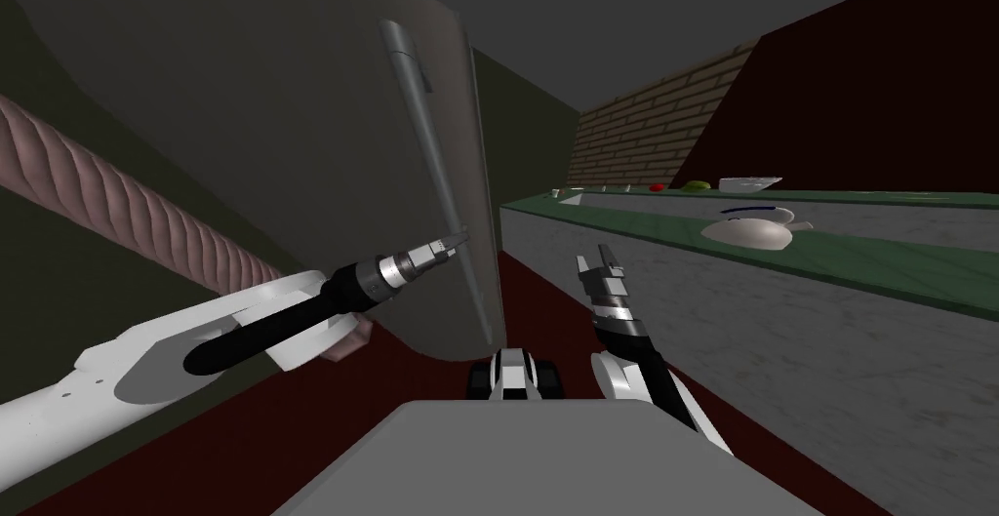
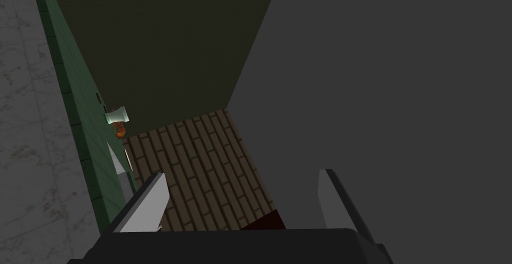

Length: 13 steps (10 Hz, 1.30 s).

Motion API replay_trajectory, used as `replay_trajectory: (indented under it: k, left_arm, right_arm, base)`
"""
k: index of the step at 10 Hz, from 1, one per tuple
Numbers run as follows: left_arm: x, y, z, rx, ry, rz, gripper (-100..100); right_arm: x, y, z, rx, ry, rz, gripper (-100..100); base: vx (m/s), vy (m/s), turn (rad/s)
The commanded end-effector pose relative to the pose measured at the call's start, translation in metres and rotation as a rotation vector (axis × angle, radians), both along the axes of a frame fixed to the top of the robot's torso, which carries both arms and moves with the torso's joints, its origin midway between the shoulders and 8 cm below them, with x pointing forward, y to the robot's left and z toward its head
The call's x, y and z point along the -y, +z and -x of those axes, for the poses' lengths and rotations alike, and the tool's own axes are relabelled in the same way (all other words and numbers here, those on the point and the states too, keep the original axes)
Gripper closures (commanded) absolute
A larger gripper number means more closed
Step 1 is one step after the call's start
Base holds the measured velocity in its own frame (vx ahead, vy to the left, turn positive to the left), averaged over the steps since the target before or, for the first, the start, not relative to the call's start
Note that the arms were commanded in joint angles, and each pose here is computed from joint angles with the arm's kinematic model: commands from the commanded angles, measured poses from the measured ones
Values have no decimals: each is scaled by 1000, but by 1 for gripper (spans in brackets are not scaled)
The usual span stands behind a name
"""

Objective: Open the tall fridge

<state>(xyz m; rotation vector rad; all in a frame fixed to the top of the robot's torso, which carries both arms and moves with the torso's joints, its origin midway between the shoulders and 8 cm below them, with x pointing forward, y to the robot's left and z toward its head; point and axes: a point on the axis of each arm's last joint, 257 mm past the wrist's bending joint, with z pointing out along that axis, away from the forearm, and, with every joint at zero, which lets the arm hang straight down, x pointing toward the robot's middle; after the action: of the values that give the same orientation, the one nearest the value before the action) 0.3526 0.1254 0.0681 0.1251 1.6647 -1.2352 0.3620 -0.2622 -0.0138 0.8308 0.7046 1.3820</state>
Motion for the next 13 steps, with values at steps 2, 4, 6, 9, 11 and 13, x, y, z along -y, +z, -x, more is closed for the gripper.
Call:
replay_trajectory:
  k: [2,4,6,9,11,13]
  left_arm:
    - [18,-2,22,-7,-65,4,100]
    - [16,-6,28,-15,-86,-6,100]
    - [15,-1,33,2,-109,-14,100]
    - [11,-6,38,-12,-123,-18,100]
    - [13,0,44,4,-154,-19,100]
    - [8,-10,42,-26,-139,-20,100]
  right_arm:
    - [0,0,0,0,0,0,0]
    - [0,0,0,0,0,0,0]
    - [0,0,0,0,0,0,0]
    - [0,0,0,0,0,0,0]
    - [0,0,0,0,0,0,0]
    - [0,0,0,0,0,0,0]
  base:
    - [-98,87,-16]
    - [-89,75,-93]
    - [-112,73,-97]
    - [-85,58,-60]
    - [-49,28,-42]
    - [-68,44,-54]
